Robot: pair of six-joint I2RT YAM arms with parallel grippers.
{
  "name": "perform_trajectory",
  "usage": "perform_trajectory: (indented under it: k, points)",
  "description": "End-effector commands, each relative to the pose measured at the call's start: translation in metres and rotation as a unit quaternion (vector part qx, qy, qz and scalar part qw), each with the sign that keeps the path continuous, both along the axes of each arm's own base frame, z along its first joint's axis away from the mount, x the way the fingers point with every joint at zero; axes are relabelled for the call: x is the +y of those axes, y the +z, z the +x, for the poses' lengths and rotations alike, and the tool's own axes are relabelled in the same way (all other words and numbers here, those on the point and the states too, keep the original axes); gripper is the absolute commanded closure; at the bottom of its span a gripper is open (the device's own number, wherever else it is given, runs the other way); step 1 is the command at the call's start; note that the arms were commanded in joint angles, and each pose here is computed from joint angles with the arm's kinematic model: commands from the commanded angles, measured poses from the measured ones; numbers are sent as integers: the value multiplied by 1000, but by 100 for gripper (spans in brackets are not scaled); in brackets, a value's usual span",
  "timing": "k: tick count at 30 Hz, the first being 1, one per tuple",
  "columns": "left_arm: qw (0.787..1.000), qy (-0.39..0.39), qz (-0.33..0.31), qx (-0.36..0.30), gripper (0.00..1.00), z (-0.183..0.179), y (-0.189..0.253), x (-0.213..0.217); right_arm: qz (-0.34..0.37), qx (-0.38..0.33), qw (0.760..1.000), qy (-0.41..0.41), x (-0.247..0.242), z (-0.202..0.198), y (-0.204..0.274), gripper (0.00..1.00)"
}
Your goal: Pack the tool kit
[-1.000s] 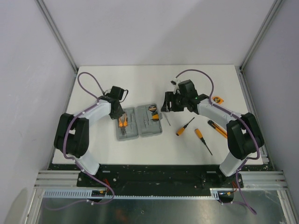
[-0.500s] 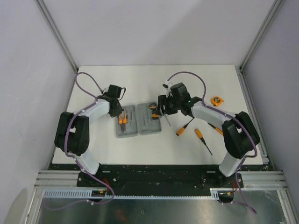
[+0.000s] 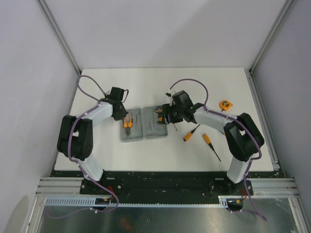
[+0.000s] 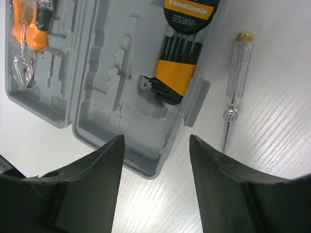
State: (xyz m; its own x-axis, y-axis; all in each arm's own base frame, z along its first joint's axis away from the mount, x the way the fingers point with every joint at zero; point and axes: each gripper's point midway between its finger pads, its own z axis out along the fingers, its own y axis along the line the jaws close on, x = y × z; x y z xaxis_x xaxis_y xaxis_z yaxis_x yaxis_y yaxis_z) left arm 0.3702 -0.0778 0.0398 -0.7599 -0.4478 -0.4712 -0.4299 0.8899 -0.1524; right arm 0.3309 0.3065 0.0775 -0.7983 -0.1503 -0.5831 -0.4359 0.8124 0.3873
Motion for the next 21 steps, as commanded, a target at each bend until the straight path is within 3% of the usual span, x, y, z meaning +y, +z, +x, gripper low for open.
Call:
perform_trajectory:
  k: [1, 11, 21]
  points:
    - [988, -24, 0, 154, 100, -68, -55, 2, -1, -21, 1000, -1, 5, 5, 3, 40]
    - [984, 0, -14, 175, 100, -106, -58, -2, 14, -45, 999, 0, 9, 9, 21, 39]
    - [989, -12, -30, 142, 100, -79, -40, -15, 20, -78, 996, 40, 43, 16, 30, 41]
